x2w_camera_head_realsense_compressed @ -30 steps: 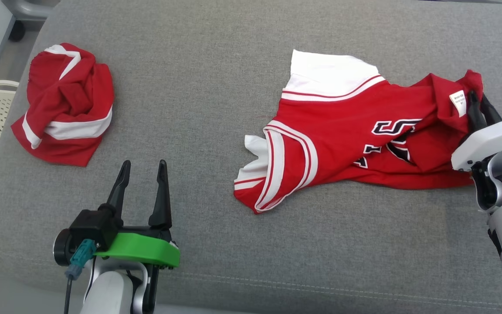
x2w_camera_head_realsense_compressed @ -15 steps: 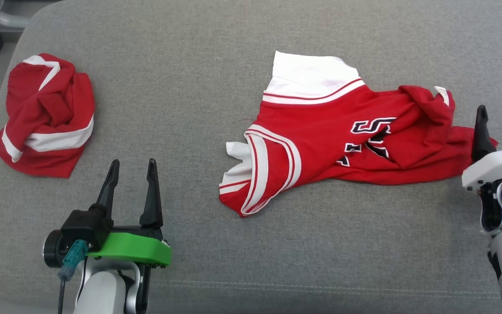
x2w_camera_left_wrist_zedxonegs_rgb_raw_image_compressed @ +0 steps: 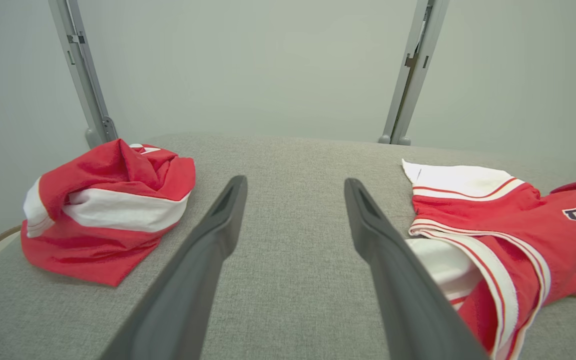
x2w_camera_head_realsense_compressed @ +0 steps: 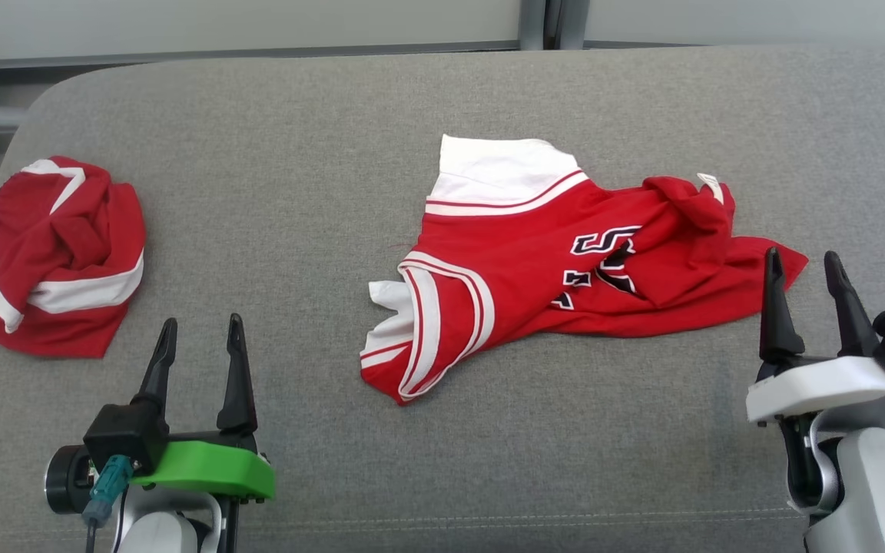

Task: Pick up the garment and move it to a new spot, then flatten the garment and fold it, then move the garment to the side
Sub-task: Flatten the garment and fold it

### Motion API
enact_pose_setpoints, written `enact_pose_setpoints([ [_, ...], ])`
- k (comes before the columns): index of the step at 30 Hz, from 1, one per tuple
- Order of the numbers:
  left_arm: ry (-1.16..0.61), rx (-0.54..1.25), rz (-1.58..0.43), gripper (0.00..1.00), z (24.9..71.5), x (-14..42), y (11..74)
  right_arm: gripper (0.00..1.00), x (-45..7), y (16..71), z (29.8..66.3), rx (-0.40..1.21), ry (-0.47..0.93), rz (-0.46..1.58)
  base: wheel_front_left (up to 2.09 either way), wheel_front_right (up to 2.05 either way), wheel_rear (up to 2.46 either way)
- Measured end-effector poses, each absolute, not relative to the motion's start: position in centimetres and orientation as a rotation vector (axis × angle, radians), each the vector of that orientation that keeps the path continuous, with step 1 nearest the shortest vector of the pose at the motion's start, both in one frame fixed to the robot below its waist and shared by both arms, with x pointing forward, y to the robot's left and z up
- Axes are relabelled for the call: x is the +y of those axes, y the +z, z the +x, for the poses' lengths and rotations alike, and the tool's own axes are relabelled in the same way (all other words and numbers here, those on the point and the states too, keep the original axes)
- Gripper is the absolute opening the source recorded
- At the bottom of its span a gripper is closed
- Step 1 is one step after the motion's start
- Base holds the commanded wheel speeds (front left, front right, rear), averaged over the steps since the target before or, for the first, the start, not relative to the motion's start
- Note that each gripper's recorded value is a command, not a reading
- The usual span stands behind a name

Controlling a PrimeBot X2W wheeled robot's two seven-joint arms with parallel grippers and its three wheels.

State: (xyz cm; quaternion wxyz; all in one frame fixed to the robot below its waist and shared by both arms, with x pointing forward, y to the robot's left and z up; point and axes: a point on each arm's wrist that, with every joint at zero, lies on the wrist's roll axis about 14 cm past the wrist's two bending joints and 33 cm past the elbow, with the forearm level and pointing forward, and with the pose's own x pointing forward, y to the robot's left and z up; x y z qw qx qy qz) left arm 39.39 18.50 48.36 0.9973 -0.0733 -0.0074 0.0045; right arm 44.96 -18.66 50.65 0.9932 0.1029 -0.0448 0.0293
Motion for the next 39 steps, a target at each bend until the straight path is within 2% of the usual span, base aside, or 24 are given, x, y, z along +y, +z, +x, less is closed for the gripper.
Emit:
enact_pose_setpoints([
  [17,0.004,-0.057,-0.114,1.0,37.1,18.6,49.9,1.0,-18.2,51.1,36.5,-0.105,0.052,0.17,0.0,0.0,0.0],
  [25,-0.004,-0.066,-0.105,1.0,36.7,18.5,50.3,1.0,-17.7,51.2,35.4,-0.106,0.063,0.176,0.0,0.0,0.0],
  [39,-0.014,-0.056,-0.092,1.0,36.5,18.4,50.3,1.0,-17.2,51.0,35.6,-0.1,0.077,0.2,0.0,0.0,0.0],
])
